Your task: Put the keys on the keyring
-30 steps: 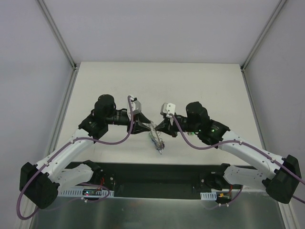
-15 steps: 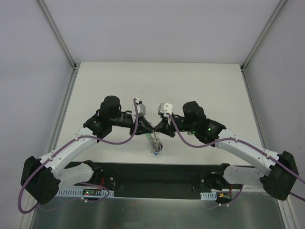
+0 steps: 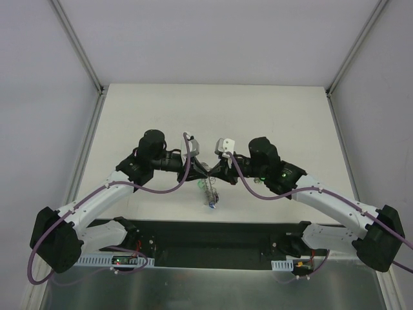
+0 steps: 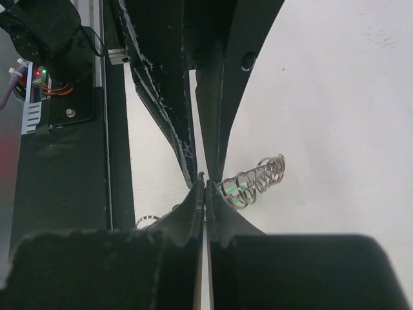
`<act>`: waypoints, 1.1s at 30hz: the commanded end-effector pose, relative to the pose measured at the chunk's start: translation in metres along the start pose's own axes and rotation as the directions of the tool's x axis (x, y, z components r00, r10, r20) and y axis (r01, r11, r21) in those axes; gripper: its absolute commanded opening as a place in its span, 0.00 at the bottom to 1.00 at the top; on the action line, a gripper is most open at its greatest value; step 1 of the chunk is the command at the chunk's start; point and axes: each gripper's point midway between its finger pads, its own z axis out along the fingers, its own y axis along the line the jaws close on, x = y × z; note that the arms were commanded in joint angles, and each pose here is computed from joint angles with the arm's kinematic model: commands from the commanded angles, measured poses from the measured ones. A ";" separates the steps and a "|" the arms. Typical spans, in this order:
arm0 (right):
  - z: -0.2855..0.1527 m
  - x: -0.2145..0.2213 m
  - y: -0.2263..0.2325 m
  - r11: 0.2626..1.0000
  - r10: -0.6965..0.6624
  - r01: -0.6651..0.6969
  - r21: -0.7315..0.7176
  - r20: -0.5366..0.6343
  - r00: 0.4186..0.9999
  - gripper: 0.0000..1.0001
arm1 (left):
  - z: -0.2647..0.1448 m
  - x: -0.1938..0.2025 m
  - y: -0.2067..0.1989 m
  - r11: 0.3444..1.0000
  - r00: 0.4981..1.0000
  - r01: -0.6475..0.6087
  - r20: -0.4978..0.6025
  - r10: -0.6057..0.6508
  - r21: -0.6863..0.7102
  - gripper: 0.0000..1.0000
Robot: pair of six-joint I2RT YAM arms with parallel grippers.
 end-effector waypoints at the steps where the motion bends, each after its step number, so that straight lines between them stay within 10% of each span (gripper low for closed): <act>1: -0.009 -0.049 -0.001 0.997 -0.075 0.071 0.028 0.166 0.983 0.01 | 0.004 0.007 0.003 1.000 1.000 -0.030 -0.010 0.030 -0.007 0.12; 11: -0.016 -0.049 -0.008 0.997 -0.015 -0.001 0.083 0.190 0.982 0.01 | 0.000 0.009 0.011 0.995 0.997 -0.070 -0.023 0.069 -0.066 0.00; 18: -0.028 -0.044 -0.020 0.985 0.019 -0.053 0.164 0.202 0.979 0.28 | -0.006 0.007 0.014 0.987 0.994 -0.111 -0.021 0.109 -0.114 0.00; 33: -0.011 -0.013 -0.014 0.991 0.111 -0.123 0.062 0.168 0.980 0.24 | -0.010 0.002 0.012 0.982 0.991 -0.135 -0.005 0.135 -0.135 0.00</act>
